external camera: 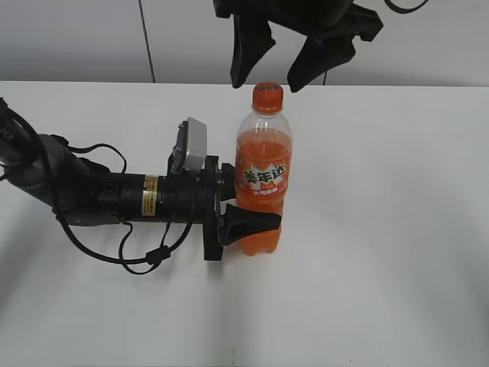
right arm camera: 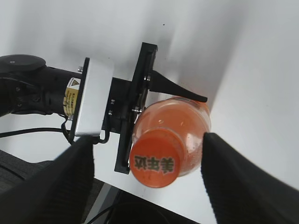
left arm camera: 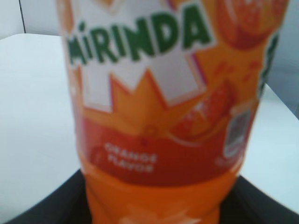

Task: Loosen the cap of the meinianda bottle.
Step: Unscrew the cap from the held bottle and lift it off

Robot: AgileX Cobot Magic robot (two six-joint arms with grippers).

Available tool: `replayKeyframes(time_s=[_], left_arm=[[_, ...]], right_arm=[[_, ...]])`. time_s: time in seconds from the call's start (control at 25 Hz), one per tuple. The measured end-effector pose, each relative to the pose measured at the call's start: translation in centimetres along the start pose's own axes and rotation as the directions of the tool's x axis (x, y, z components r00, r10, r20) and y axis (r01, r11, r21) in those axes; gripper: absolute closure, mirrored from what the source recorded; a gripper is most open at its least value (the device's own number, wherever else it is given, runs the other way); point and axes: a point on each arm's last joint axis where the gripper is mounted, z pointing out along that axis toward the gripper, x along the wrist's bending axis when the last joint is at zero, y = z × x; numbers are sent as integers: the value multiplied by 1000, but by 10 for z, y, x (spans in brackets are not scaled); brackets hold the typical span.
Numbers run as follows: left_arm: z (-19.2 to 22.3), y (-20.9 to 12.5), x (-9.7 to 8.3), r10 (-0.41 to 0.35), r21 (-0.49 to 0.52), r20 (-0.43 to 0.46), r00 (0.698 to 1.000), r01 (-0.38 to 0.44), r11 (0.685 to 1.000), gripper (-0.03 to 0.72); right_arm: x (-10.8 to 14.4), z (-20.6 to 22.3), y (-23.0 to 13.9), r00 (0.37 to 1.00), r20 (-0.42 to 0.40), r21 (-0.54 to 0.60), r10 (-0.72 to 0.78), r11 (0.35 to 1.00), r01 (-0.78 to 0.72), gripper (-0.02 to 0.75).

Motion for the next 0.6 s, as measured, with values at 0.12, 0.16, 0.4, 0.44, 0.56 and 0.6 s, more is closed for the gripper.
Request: replayKeyframes(time_s=[0.12,0.16,0.4,0.44,0.56,0.6], left_arm=[[0,0,0,0,0,0,1000,0,1000,283],[0,0,0,0,0,0,1000,0,1000,283],[0,0,0,0,1,0,1000,0,1000,283],[0,0,0,0,1,0,1000,0,1000,283],[0,0,0,0,1,0,1000,0,1000,283],[0,0,0,0,1,0,1000,0,1000,283]], right_arm=[[-1,1,0,1000,8,0,-5,1000,5,204],[-1,2,0,1000,9,2,-5,1000,5,204],[-2,4,0,1000,15,8,-18,1000,18,204],[-2,6,0,1000,16,12,-21,1000,20,204],[-3,7,0,1000,17,16,-23,1000,22,204],[-3,7,-1,1000,17,17,-24,1000,23,204]])
